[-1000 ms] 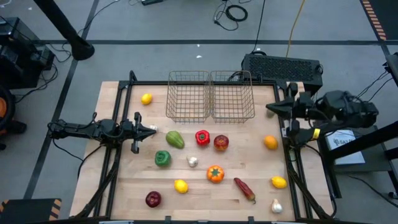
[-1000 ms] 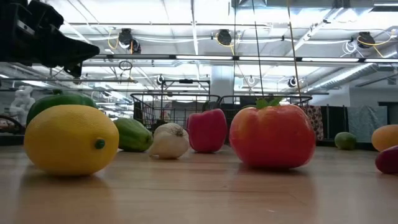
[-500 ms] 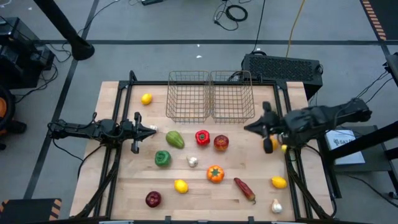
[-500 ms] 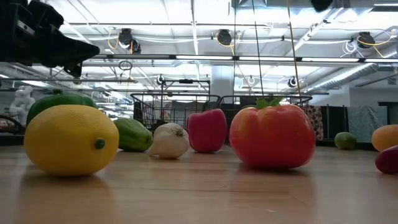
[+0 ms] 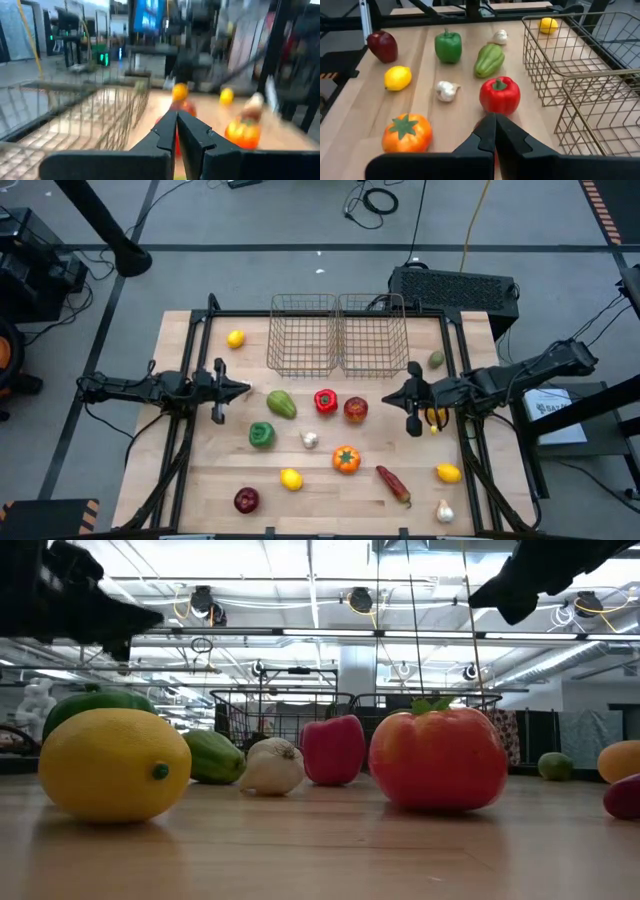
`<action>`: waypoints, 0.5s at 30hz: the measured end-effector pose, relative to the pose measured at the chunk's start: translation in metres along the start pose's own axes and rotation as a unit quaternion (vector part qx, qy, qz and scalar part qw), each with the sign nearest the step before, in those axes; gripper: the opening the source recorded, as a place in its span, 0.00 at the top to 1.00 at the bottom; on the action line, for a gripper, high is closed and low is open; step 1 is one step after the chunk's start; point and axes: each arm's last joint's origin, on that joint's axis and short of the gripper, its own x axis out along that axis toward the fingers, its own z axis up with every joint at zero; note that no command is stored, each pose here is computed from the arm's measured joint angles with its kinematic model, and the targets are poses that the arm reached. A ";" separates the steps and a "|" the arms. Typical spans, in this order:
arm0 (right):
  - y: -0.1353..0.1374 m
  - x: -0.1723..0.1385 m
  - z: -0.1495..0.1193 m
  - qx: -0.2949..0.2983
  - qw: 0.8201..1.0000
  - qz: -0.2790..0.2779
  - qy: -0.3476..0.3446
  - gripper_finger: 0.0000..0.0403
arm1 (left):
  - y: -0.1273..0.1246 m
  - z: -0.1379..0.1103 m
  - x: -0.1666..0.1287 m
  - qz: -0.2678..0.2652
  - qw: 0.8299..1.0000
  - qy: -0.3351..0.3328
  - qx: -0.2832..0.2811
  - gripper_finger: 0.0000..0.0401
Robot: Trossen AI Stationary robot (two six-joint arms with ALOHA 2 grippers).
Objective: Sort produce into baskets
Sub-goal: Put the top apple into the right mesh basket
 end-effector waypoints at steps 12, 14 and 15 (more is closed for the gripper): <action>0.001 0.004 0.000 -0.008 1.000 -0.002 0.003 1.00 | -0.006 0.133 0.007 0.065 0.993 -0.091 0.033 0.94; 0.002 0.006 -0.001 -0.018 1.000 -0.003 0.007 1.00 | -0.010 0.157 0.021 0.061 0.995 -0.078 0.028 0.94; 0.002 0.007 -0.002 -0.023 1.000 -0.003 0.009 1.00 | -0.013 0.166 0.030 0.054 0.996 -0.066 0.030 0.94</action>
